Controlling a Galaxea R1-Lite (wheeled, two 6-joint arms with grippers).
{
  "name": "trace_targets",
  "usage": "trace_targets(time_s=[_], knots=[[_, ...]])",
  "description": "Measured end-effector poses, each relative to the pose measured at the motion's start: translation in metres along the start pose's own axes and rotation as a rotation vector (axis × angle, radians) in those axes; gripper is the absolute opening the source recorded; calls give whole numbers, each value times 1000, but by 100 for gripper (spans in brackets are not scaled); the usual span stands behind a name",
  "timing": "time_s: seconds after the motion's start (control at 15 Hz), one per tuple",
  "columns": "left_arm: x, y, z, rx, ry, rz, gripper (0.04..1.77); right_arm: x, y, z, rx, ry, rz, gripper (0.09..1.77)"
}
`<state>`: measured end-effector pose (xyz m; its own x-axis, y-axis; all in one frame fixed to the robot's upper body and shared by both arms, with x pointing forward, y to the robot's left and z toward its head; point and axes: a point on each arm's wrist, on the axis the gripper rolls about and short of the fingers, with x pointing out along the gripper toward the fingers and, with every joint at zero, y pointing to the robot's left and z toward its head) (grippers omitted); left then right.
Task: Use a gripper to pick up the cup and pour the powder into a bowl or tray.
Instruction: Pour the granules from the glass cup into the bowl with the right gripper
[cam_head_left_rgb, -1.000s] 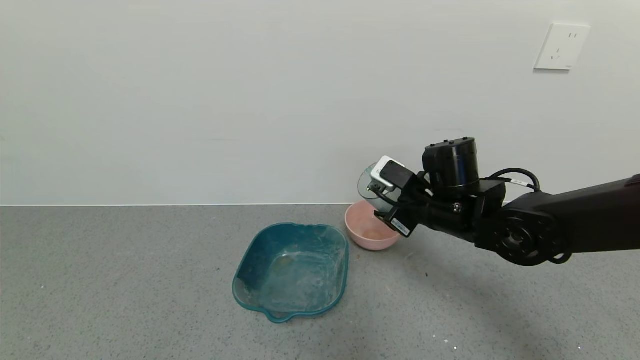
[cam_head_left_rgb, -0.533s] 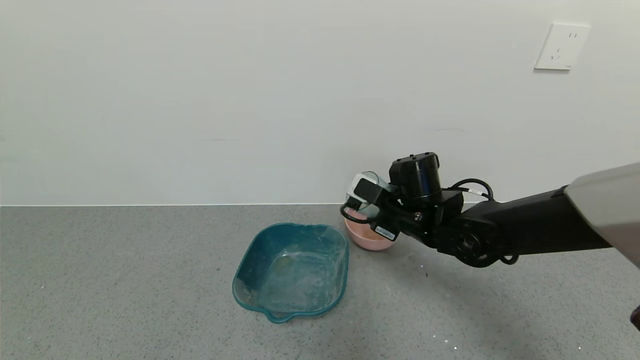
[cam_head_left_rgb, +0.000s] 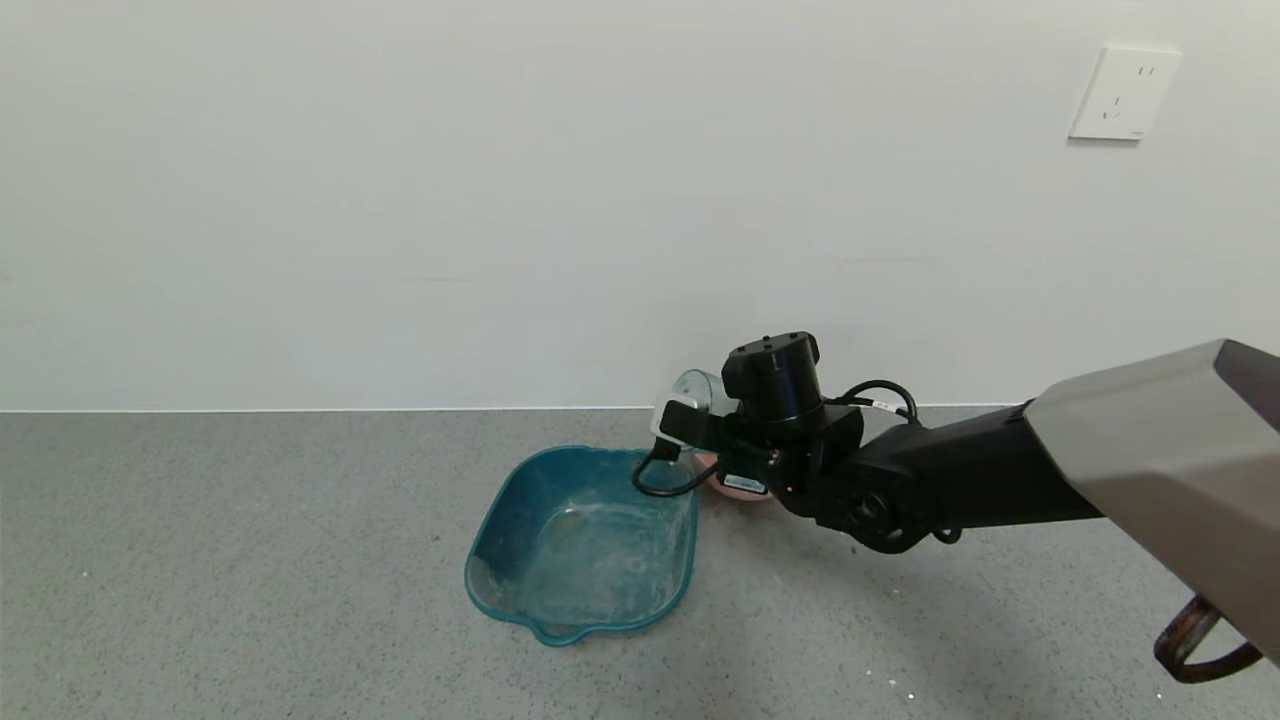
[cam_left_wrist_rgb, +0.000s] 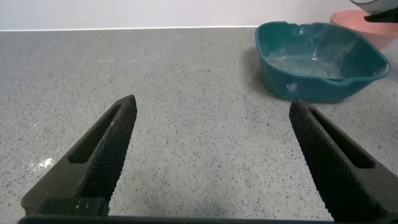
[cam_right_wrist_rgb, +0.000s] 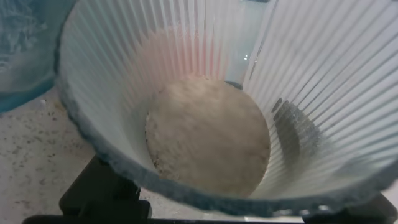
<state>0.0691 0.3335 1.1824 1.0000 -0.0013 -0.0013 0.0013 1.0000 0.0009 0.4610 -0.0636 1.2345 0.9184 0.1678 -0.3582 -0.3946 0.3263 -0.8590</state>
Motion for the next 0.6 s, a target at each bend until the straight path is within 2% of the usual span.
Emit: trace_targets(time_s=[0.6], knots=[[0,0,0,0,0,0,176,-4,0,15,-285,-36,-11,135]])
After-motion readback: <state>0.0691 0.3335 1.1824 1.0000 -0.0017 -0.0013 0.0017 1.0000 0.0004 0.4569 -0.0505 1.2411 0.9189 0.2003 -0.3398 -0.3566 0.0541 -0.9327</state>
